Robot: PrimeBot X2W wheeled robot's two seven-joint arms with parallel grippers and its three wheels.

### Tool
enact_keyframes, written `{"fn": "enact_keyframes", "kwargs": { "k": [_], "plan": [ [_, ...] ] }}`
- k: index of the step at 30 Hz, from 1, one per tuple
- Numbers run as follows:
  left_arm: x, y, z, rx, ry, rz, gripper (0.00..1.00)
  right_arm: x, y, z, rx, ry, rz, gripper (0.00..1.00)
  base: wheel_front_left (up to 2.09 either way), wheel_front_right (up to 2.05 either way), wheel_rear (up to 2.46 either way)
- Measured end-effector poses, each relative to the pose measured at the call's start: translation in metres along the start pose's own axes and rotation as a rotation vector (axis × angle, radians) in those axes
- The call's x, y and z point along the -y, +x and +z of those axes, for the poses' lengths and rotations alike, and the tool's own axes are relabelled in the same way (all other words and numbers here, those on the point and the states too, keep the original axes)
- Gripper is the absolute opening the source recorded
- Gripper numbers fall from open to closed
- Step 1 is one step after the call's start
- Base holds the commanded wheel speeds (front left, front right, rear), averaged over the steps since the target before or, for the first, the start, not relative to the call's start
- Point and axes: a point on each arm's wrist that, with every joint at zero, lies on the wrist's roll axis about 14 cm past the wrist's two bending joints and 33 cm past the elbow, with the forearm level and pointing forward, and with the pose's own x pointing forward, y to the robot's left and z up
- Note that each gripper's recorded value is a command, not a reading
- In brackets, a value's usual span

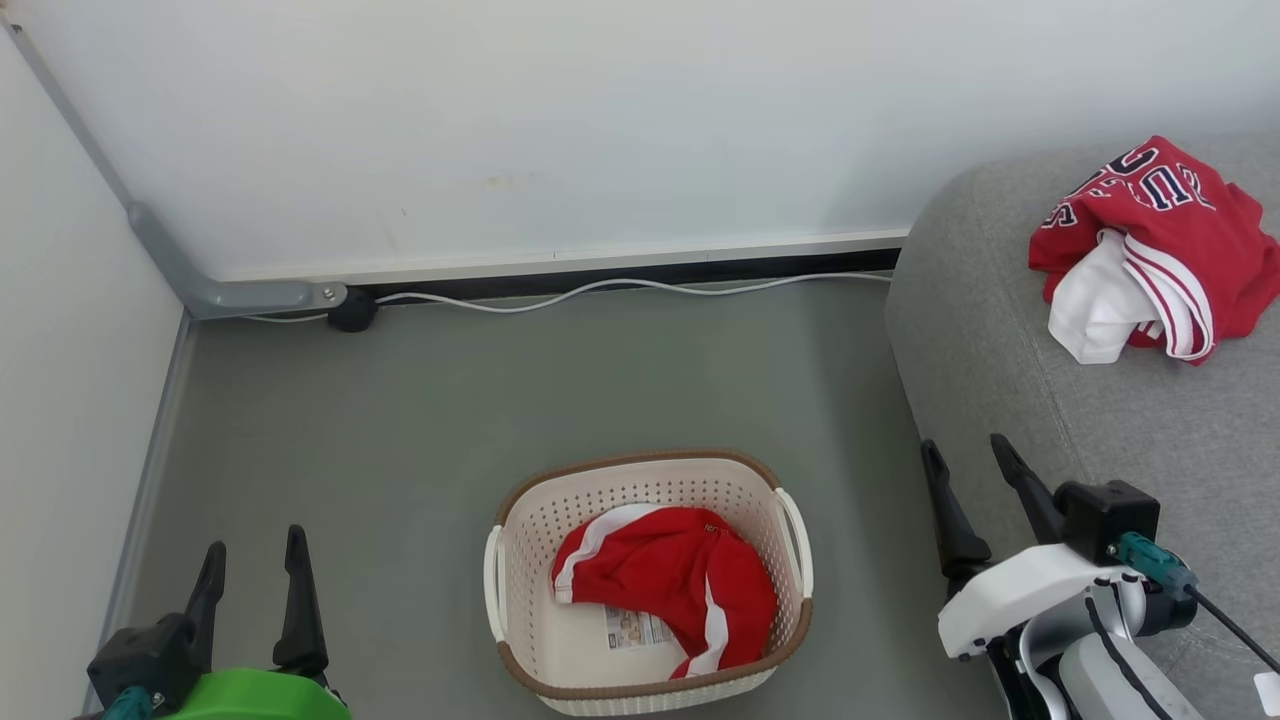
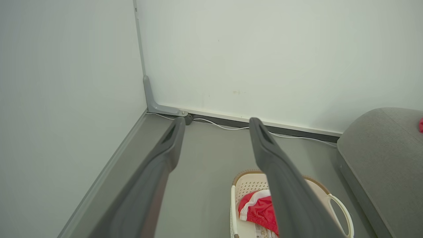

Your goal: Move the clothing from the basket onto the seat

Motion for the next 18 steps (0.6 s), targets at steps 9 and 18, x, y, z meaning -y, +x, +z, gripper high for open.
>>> {"fn": "enact_keyframes", "kwargs": {
  "k": [9, 18],
  "plan": [
    [0.001, 0.004, -0.005, -0.015, 0.002, -0.005, 1.0, 0.003, 0.003, -0.001, -0.008, 0.005, -0.011, 1.0, 0.0, 0.0, 0.0],
    [0.01, 0.01, -0.026, -0.082, 0.008, -0.035, 1.0, 0.017, 0.015, -0.003, -0.021, -0.001, -0.04, 1.0, 0.0, 0.0, 0.0]
  ]
}}
